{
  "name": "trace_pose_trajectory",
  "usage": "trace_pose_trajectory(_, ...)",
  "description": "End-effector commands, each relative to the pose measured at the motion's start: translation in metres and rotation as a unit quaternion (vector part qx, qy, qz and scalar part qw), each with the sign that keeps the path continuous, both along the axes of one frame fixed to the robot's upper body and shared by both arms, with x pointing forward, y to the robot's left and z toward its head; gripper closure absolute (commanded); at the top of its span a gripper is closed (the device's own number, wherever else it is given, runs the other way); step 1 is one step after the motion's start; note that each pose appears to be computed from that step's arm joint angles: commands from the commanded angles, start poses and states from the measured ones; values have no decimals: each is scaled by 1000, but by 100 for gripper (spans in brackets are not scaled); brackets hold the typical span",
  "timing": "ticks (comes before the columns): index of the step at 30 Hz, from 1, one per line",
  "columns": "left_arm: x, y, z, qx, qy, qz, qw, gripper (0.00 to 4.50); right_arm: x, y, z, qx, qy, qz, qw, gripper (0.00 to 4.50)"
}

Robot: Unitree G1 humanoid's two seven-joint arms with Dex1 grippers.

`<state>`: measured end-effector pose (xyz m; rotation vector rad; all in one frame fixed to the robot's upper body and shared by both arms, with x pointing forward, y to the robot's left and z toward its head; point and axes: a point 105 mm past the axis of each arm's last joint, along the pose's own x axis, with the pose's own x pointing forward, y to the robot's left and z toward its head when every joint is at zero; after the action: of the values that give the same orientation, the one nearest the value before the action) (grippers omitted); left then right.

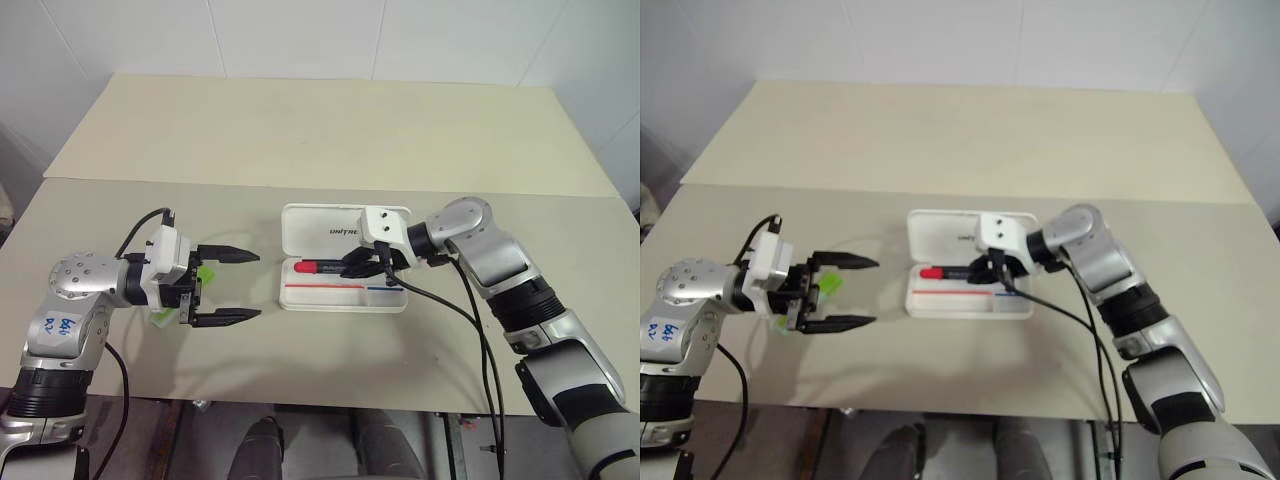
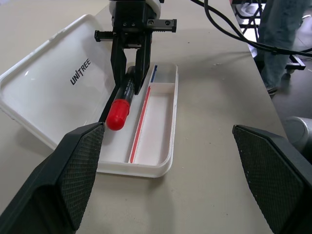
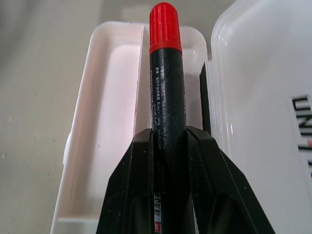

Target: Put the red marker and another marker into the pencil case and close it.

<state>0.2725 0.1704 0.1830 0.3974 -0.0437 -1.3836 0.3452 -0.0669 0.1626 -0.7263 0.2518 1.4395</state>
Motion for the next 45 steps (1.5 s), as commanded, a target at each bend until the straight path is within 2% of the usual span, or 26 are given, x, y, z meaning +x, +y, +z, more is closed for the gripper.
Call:
trace_pose_trajectory(1,-2,-2,14,-5,-28,-5,1000,0,3,-2,15,10,-23,2,1000,257)
trace_pose_trajectory(8,1,-3,17,-6,-37,-7,999,0,4,-2,23,23,-30,-2,999,7)
trace_pose_trajectory(11,2,-4,18,-5,-39,-7,999,0,-2,3,34,57,-16,14,998,2)
trace_pose_trajectory(16,4,1,13,19,-35,7,999,0,-30,7,44,99,27,92,990,2)
trace_pose_trajectory(24,14,28,-3,80,-12,131,988,0,-62,-4,52,156,45,138,977,2)
trace_pose_trajectory(26,19,45,-10,98,3,205,974,0,-62,-9,62,192,15,126,973,2)
trace_pose_trajectory(29,20,61,-16,106,20,267,958,0,-62,-16,70,212,-9,111,971,2)
trace_pose_trajectory(32,17,76,-22,108,39,337,935,0,-57,-33,92,248,-60,86,963,2)
trace_pose_trajectory(35,14,86,-28,97,67,396,911,0,-60,-46,103,263,-67,81,959,2)
trace_pose_trajectory(40,6,96,-45,106,111,441,884,0,-69,-54,102,249,-68,77,963,2)
trace_pose_trajectory(45,2,101,-53,122,130,451,875,0,-72,-58,98,228,-64,66,969,2)
